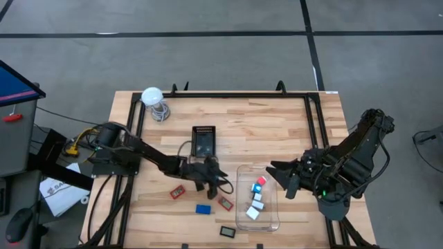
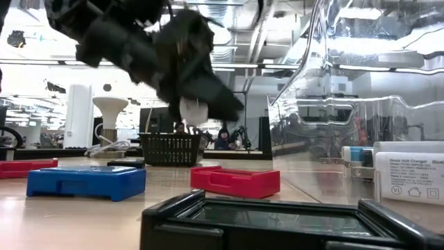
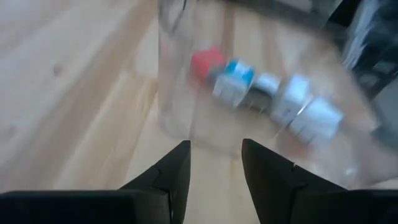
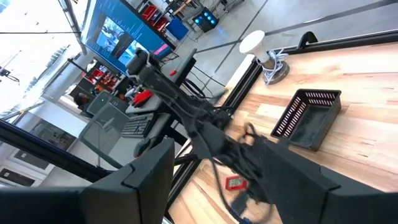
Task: Pick & Place Office items
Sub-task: Put the blue charger adapter into the transparent bin
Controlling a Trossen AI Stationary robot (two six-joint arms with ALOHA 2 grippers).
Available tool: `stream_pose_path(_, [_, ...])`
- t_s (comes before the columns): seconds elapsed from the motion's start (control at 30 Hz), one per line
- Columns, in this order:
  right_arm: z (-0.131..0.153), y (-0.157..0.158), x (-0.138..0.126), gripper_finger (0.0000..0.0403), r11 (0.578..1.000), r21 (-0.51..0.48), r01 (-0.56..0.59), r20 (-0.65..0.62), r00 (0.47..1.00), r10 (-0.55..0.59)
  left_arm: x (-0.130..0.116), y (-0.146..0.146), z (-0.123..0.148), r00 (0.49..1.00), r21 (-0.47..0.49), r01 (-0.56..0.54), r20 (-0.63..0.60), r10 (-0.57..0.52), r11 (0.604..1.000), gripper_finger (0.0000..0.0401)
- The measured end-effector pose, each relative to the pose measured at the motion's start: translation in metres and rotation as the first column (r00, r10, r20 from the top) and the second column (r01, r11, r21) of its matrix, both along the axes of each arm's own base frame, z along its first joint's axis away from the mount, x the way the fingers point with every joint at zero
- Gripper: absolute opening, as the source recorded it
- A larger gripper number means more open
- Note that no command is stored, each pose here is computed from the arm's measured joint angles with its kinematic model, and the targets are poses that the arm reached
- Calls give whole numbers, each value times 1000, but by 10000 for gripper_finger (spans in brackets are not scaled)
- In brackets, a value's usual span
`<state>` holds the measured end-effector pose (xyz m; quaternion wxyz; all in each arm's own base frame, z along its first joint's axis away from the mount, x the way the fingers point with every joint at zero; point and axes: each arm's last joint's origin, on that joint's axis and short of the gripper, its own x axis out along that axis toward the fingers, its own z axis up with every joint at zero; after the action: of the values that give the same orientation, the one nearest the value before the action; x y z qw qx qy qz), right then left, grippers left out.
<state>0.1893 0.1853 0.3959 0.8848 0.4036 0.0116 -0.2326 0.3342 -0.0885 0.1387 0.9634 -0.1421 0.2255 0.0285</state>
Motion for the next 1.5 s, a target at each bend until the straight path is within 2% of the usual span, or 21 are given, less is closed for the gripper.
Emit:
stream_pose_path(0.27, [1,1,1,228,999,-31,-7,-5,1000,7,-9,2,58,984,6,26,175,-27,1000,128])
stream_pose_path(0.5, [2,1,1,228,998,-66,3,-3,1000,-3,12,0,85,965,48,45,255,-55,998,128])
stream_pose_path(0.77, [5,2,2,228,995,-96,2,-1,1000,-2,52,3,80,962,47,97,252,-106,994,127])
stream_pose_path(1.1, [5,2,2,228,995,-104,12,6,1000,-11,107,-13,60,949,59,174,256,-184,983,127])
stream_pose_path(1.3, [7,4,2,228,995,-102,8,16,1000,-7,120,-10,36,962,61,173,202,-181,983,127])
stream_pose_path(1.5, [7,4,2,228,994,-105,8,16,1000,-7,123,-3,30,969,58,168,175,-175,984,127])
